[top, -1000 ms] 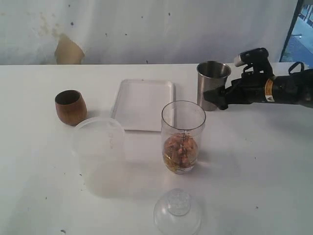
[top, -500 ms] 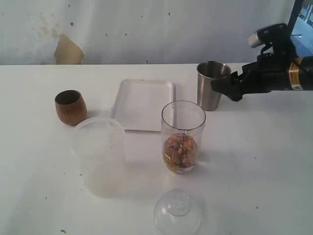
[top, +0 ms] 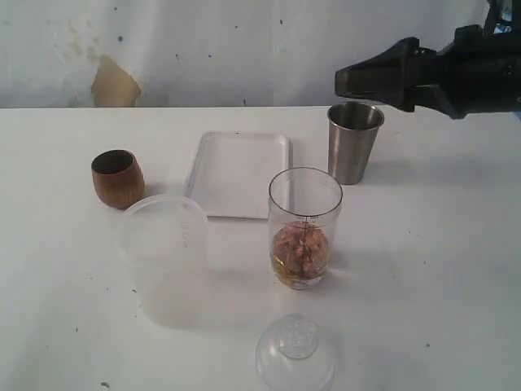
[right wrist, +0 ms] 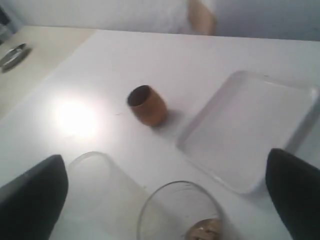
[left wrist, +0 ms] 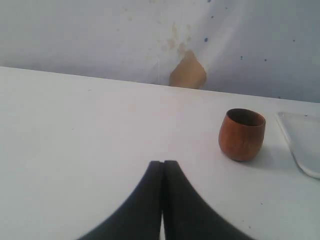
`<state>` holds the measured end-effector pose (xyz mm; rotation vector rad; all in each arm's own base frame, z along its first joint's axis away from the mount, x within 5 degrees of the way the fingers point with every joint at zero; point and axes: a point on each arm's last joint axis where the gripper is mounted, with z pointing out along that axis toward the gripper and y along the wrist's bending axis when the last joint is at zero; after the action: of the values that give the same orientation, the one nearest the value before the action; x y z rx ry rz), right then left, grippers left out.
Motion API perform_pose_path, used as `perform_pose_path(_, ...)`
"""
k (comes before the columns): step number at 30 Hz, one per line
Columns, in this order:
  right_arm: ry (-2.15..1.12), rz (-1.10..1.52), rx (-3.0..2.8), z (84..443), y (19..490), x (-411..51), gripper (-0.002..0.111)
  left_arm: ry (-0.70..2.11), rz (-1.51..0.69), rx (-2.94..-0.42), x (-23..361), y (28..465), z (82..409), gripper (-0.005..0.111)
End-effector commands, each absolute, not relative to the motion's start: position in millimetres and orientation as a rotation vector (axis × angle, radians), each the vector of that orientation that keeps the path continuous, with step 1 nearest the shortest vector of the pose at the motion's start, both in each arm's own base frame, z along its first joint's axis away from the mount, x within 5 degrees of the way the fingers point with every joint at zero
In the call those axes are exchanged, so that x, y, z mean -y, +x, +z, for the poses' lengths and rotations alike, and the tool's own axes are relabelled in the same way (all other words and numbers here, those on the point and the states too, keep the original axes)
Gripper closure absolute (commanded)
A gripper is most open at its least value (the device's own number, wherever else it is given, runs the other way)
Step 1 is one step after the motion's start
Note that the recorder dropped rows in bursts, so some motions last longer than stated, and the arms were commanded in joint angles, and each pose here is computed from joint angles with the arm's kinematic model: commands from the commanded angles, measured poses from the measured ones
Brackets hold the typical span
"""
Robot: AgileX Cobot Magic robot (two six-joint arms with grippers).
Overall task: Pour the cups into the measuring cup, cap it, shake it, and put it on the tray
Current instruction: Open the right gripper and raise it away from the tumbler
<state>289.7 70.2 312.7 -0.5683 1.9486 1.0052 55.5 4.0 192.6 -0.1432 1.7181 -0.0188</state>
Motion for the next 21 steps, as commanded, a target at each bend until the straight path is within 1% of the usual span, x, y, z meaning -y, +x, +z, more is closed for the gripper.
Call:
perform_pose_path(1,-0.701,1.231,-1.923,318.4,269.5,-77.6,0.003,-0.153,-0.029,-1.709,-3.9,55.4,192.1,0.107)
perform_pose_path(10,-0.813,1.173,-1.854,319.1,267.7,-82.1,0.003,-0.153,-0.029,-1.709,-3.9,55.4,192.1,0.107)
perform_pose_path(18,-0.814,1.182,-1.857,319.1,267.1,-84.0,0.003,-0.153,-0.029,-1.709,-3.9,55.4,192.1,0.107)
perform_pose_path(20,-0.821,1.178,-1.852,319.1,267.0,-84.2,0.007,-0.153,-0.029,-1.709,-3.9,55.4,192.1,0.107)
perform_pose_path(21,-0.839,1.162,-1.823,320.7,266.9,-84.3,0.018,-0.153,-0.029,-1.709,-3.9,55.4,192.1,0.107)
